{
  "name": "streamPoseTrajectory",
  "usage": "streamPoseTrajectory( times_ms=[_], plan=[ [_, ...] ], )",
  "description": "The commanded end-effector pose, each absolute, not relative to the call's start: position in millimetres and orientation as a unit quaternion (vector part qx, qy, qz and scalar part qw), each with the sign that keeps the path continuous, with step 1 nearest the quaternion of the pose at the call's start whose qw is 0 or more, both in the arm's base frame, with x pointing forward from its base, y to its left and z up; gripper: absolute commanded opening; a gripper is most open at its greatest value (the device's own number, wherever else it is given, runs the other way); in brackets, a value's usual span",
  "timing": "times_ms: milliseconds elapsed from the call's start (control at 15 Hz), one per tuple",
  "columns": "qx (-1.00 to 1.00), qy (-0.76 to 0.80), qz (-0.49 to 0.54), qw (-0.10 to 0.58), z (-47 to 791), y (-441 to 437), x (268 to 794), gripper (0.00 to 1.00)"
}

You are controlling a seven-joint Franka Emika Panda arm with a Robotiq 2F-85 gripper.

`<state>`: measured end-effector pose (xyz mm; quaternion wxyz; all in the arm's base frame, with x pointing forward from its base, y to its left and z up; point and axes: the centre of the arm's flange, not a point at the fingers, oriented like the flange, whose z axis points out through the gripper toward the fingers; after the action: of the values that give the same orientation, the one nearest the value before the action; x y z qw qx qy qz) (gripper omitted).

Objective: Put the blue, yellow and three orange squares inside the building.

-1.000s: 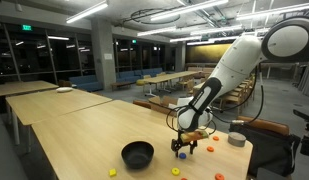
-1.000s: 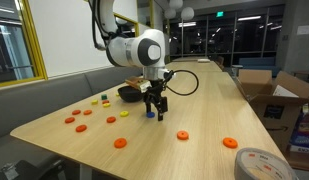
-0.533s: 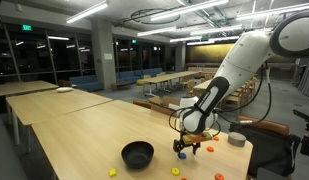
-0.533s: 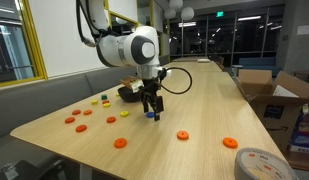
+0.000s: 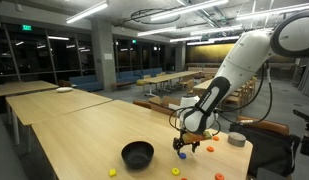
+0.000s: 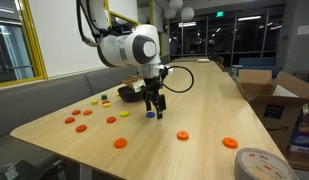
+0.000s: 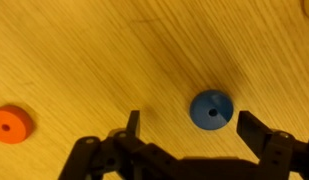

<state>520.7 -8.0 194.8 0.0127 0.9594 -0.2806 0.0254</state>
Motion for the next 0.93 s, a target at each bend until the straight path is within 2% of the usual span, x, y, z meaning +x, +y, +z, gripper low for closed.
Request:
streamPoseTrajectory(
  times_ms=[0, 867],
  plan=[
    [0.959, -0.282, 0.031, 0.003, 194, -9, 532, 1.0],
    [0.958, -0.284, 0.003, -0.036, 198, 6, 539, 1.0]
  ],
)
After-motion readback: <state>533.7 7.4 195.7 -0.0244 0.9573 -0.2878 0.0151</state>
